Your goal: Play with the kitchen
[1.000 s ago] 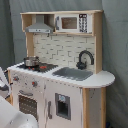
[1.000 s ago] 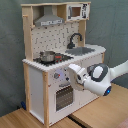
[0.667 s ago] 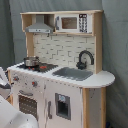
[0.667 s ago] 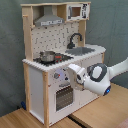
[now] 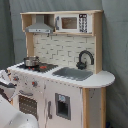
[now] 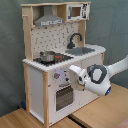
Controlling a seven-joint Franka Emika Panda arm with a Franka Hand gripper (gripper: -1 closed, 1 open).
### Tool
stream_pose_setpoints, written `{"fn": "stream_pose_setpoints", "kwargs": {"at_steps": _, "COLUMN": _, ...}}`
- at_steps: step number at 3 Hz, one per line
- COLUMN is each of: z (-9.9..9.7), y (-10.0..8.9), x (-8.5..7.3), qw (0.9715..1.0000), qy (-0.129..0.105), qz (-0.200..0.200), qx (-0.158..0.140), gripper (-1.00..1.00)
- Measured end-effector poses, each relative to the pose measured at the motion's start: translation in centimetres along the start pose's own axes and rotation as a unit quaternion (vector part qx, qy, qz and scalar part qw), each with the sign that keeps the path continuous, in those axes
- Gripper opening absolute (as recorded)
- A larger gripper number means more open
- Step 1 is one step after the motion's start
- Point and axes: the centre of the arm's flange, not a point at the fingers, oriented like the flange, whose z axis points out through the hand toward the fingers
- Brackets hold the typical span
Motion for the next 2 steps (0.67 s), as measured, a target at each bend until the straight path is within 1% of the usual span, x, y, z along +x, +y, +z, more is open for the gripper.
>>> {"fn": "stream_pose_setpoints", "kwargs": {"at_steps": 1, "z": 1.4, "y": 0.1, "x": -1.5, "qw": 1.0000, "qy": 0.005, "qz": 0.003, "qx": -0.004, "gripper": 1.00}}
{"fn": "stream_pose_setpoints", "kwargs": {"at_steps": 2, "z": 2.3, "y": -1.0, "x": -1.5, "qw": 0.9999, "qy": 0.003, "qz": 0.016, "qx": 0.003, "gripper": 1.00}}
